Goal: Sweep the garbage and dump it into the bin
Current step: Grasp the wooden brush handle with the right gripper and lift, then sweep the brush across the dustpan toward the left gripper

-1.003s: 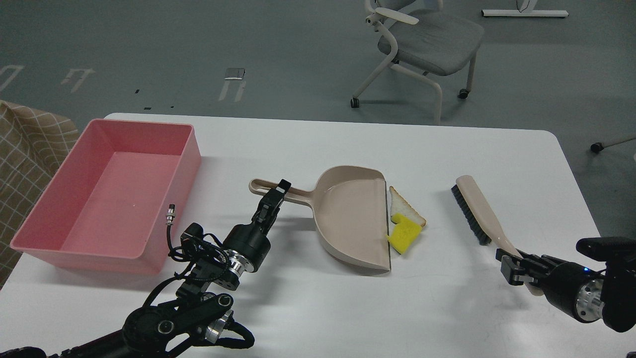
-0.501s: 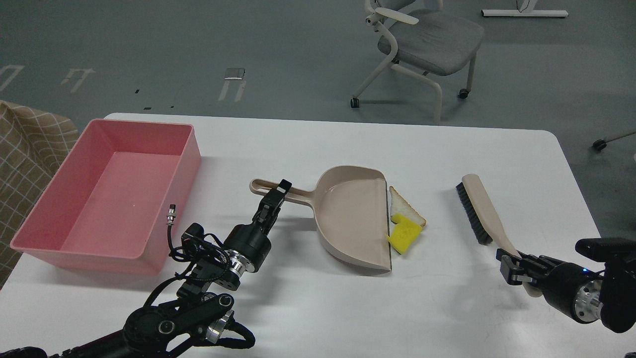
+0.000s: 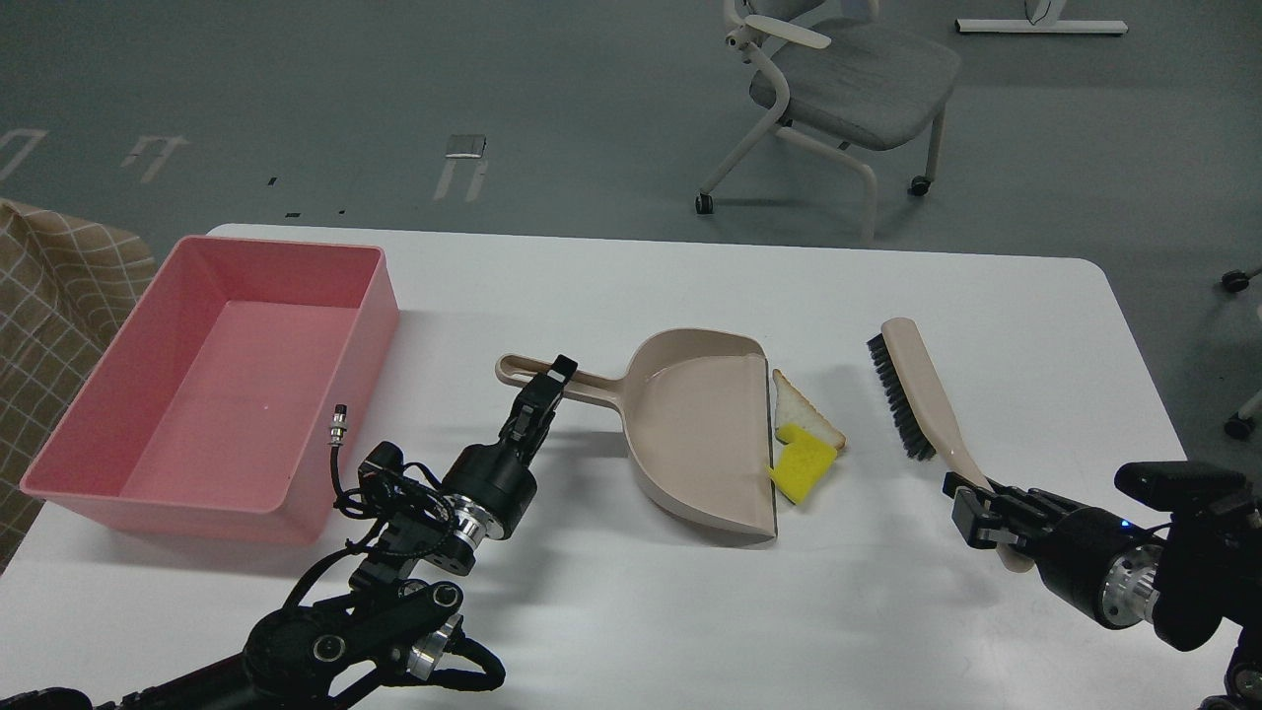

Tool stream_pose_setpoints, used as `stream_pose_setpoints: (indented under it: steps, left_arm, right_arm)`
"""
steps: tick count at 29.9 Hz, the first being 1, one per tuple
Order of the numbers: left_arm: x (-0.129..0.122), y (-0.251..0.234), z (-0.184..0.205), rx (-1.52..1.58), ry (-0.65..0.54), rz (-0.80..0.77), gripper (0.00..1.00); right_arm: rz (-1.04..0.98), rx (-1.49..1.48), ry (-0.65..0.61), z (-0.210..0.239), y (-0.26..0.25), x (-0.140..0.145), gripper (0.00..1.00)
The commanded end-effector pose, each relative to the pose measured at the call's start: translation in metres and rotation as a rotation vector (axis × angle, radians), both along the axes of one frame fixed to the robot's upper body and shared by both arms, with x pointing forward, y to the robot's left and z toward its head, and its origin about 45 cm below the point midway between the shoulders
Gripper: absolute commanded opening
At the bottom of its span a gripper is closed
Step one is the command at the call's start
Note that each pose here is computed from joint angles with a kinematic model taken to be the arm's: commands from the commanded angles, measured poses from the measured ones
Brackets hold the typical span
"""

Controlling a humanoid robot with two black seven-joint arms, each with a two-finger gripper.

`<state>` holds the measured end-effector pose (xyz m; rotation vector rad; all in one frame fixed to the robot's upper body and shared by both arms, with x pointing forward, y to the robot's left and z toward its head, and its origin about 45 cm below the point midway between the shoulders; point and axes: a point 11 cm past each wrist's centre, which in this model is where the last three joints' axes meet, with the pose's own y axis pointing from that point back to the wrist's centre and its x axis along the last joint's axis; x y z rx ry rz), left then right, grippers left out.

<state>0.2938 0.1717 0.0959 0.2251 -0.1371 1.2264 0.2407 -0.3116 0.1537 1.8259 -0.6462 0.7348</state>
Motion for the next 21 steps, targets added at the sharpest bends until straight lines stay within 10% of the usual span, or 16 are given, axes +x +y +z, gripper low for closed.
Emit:
stream_pose_setpoints:
  steps: [1, 21]
  left_arm:
    - [0.000, -0.001, 0.000, -0.001, 0.001, 0.000, 0.33]
    - [0.001, 0.002, 0.000, 0.008, -0.002, -0.001, 0.23]
  right_arm:
    - [0.005, 0.004, 0.005, -0.001, 0.002, -0.001, 0.00]
    - [0.031, 0.013, 0.114, -0.034, 0.035, -0.027, 0.00]
